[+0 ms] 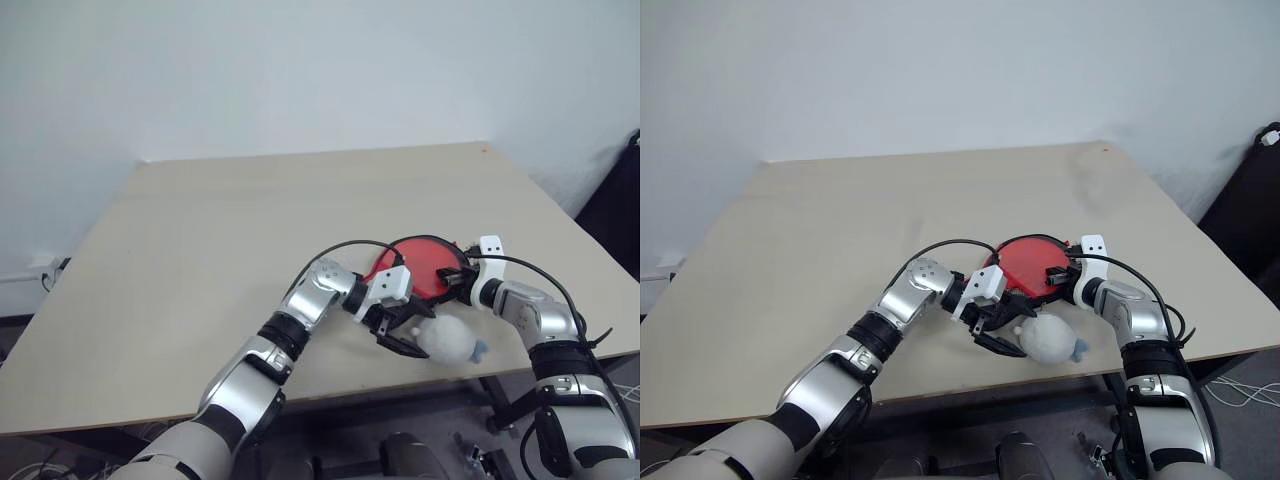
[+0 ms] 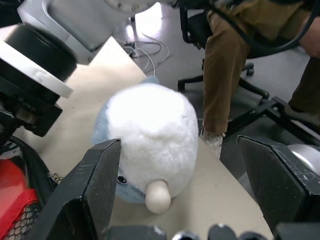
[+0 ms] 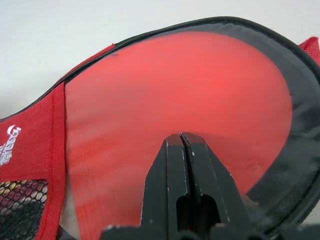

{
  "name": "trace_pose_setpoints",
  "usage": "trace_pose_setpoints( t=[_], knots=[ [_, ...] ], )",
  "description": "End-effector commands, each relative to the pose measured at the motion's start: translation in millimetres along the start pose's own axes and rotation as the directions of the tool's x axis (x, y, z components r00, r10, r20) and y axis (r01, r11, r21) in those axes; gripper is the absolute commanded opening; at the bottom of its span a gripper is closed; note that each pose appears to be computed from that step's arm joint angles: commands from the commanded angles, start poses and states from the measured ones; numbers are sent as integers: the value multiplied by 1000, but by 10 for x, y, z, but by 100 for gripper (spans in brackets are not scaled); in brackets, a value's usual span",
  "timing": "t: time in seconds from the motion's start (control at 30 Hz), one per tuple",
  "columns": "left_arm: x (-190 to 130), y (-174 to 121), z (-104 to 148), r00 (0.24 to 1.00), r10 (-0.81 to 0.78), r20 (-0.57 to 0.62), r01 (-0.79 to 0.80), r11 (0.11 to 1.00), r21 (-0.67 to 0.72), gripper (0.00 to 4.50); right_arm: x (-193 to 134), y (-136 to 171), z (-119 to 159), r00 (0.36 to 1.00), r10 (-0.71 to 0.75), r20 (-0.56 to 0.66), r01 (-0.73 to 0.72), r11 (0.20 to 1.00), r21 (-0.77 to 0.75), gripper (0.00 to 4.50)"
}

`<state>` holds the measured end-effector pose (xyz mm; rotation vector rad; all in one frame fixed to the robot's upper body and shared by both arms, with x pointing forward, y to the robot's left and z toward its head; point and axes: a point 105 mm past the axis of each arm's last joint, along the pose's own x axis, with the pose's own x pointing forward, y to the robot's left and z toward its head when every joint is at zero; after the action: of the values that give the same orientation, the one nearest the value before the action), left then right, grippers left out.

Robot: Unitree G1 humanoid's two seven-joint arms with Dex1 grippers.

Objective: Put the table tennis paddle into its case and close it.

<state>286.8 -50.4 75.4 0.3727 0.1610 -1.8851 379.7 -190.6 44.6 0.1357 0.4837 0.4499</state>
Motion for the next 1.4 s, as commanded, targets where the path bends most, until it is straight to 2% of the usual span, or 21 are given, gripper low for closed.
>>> trace_pose_setpoints(
  t=[0.03, 0.5, 0.57, 0.63, 0.7, 1.07, 1.23, 1.4],
  knots=[
    [57, 96, 104, 999, 29, -30, -26, 996, 89, 394, 18, 17, 34, 1000, -1, 9, 1, 1000, -6, 0],
    [152, 148, 28, 994, 77, -79, -63, 983, 174, 394, 20, 30, 25, 1000, 2, 11, -2, 1000, -4, 0],
    [150, 157, 33, 994, 86, -74, -72, 981, 178, 378, 23, 37, 21, 1000, 5, 11, -5, 1000, -4, 0],
    [149, 163, 35, 993, 90, -71, -76, 981, 181, 339, 25, 40, 19, 1000, 6, 11, -6, 1000, -4, 0],
    [147, 167, 37, 993, 93, -68, -80, 980, 181, 275, 27, 41, 20, 1000, 5, 11, -5, 1000, -4, 0],
    [148, 158, 26, 994, 94, -62, -81, 979, 188, 4, 25, 40, 11, 1000, 5, 12, -5, 1000, -5, 0],
    [105, 182, 92, 994, 105, -17, -100, 980, 171, 4, 27, 47, 0, 1000, 6, 10, -6, 1000, -5, 0],
    [-52, 157, 188, 994, 72, 85, -77, 995, 58, 4, 26, 46, -18, 1000, 4, 6, -4, 1000, -4, 0]
  ],
)
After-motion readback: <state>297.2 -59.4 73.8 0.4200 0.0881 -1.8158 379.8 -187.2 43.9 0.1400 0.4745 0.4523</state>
